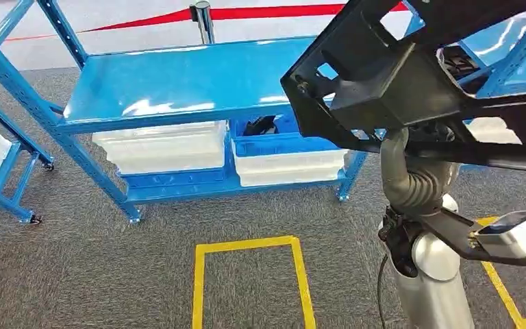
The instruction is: Take the parts from the cabinet and place them on the table.
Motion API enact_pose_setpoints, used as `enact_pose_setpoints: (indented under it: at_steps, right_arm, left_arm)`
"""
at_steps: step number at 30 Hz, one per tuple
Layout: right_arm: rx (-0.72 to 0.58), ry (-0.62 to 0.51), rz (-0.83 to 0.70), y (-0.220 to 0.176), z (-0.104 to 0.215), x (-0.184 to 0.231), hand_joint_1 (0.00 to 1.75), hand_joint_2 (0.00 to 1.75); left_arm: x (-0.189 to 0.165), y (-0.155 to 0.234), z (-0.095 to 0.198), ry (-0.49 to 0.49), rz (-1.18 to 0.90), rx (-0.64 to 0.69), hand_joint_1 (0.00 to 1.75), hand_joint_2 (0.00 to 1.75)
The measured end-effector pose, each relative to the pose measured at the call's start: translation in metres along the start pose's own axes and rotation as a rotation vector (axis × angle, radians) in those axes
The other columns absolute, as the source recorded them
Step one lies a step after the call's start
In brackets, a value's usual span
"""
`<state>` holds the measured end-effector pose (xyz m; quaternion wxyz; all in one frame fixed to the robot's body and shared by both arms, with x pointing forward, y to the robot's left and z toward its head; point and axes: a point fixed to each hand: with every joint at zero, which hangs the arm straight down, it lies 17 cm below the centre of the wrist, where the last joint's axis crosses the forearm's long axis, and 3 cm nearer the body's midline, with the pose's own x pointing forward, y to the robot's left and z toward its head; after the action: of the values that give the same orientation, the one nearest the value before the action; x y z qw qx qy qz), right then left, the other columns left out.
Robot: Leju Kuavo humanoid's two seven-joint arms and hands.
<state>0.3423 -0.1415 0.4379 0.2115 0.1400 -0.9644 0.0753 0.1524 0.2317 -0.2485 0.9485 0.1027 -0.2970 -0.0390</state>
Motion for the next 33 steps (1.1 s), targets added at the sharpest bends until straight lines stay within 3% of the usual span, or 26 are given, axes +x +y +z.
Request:
enact_pose_setpoints:
  at_steps: [33]
  right_arm:
    - [-0.018,-0.008,0.022,-0.0043,0.0014,0.0036,1.75,1.75]
  left_arm:
    - [0.0047,0.0001,-0.0019,-0.003,0.002,0.004,0.0,1.75]
